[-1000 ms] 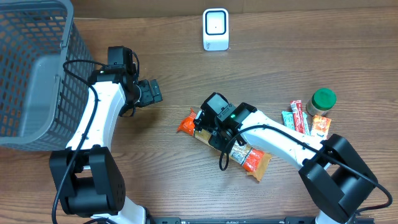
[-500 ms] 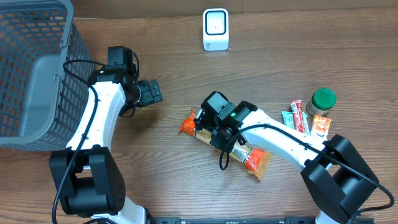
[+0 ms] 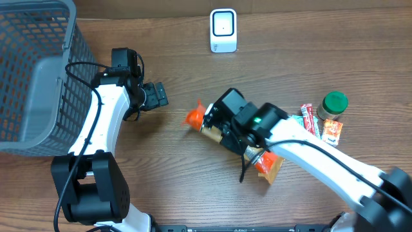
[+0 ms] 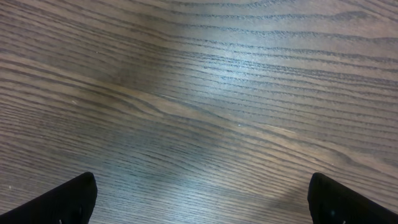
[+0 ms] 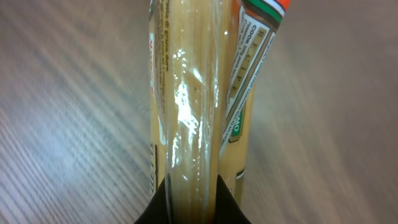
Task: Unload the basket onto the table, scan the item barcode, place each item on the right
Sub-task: 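Lift the spaghetti packet and carry it toward the white scanner, then hold the spaghetti packet in front of the white scanner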
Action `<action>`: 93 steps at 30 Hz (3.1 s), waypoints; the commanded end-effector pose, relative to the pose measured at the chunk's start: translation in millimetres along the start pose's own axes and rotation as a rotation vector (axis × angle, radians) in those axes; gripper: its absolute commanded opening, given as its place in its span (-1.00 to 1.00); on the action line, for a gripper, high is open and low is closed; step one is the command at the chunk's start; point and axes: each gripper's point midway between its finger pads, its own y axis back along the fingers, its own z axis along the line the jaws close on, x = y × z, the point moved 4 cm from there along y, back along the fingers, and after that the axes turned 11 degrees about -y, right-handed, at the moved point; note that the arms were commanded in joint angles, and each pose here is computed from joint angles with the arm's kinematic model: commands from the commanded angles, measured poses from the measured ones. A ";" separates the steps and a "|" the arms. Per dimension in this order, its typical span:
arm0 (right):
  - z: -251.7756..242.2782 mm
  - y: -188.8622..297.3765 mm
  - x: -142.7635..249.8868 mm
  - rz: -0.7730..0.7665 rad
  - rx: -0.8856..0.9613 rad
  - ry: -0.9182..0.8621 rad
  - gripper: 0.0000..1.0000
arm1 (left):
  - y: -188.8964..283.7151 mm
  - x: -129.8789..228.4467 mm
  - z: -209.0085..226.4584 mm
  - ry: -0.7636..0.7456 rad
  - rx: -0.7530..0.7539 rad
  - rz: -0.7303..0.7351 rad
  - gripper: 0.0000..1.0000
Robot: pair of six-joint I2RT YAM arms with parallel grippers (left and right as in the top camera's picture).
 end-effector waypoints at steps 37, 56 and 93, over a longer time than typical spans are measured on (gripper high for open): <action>-177.1 70.1 -236.9 -0.274 0.923 0.387 -0.93 | 10.0 -5.4 0.1 -0.020 -0.007 -0.034 1.00; -202.7 -2.6 -301.3 -0.515 1.298 0.543 -0.93 | 10.0 -5.4 0.1 -0.020 -0.007 -0.034 0.99; -223.5 -81.4 -284.6 -0.615 1.259 0.438 -0.93 | 10.0 -6.2 0.0 -0.021 -0.006 -0.038 1.00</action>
